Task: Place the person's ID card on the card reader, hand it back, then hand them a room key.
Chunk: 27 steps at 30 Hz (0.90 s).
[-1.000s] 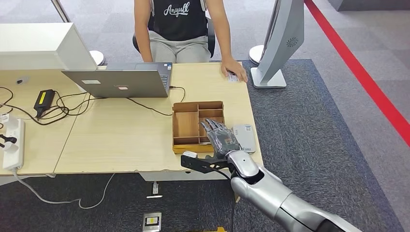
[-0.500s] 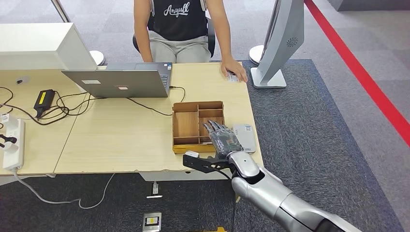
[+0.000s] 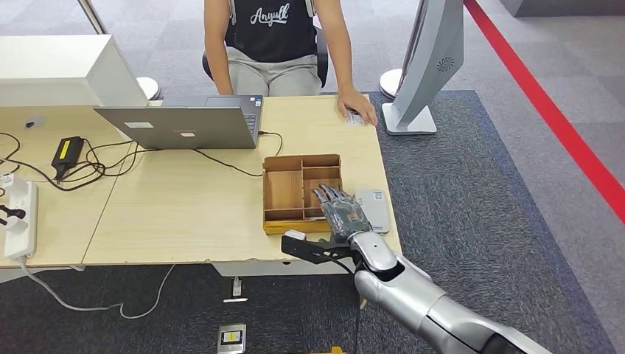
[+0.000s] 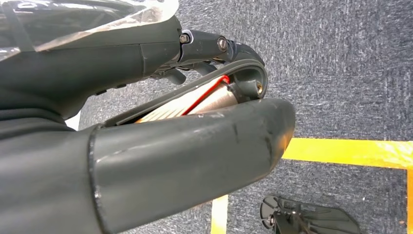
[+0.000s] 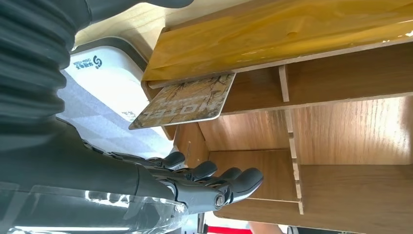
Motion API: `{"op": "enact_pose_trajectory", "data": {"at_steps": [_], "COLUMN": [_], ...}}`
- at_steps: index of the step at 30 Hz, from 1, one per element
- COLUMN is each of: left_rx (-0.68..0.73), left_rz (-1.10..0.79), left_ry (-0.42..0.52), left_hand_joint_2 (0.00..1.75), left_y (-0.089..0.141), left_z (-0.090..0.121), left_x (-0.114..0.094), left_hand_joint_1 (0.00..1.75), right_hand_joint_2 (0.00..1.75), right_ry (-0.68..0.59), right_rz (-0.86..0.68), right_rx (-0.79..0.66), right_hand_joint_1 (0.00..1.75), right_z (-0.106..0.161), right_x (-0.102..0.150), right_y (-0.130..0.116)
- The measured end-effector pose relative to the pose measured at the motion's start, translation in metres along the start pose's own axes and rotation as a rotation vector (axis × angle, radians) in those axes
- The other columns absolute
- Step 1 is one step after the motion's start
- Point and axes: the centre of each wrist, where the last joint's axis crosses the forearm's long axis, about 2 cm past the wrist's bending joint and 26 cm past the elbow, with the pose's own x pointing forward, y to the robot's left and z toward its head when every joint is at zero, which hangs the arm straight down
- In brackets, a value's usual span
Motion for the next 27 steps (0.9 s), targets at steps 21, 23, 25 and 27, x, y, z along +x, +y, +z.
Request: {"op": "enact_pose_trajectory", "data": {"at_steps": [21, 23, 25, 27], "left_rx": [0.003, 0.003, 0.003, 0.003], "left_rz": [-0.002, -0.001, 0.001, 0.004], "left_ry": [0.000, 0.002, 0.006, 0.011], "left_hand_joint_2": [0.00, 0.00, 0.00, 0.00], "left_y": [-0.0014, -0.0014, -0.0015, -0.0015], "left_z": [0.0005, 0.0005, 0.0005, 0.0006], "left_x": [0.0002, 0.0001, 0.0001, 0.0001], "left_hand_joint_1": [0.00, 0.00, 0.00, 0.00], "right_hand_joint_2": [1.75, 1.75, 1.75, 1.75], "right_ry": [0.009, 0.012, 0.013, 0.010], "right_rz": [-0.013, -0.016, -0.018, -0.019], "right_rx": [-0.002, -0.005, -0.007, -0.006], "right_hand_joint_1": [1.71, 1.74, 1.75, 1.75], "right_z": [0.0006, 0.0008, 0.0010, 0.0010], "right_x": [-0.0060, -0.0070, -0.0077, -0.0077], "right_y": [0.0020, 0.0022, 0.0023, 0.0023]}}
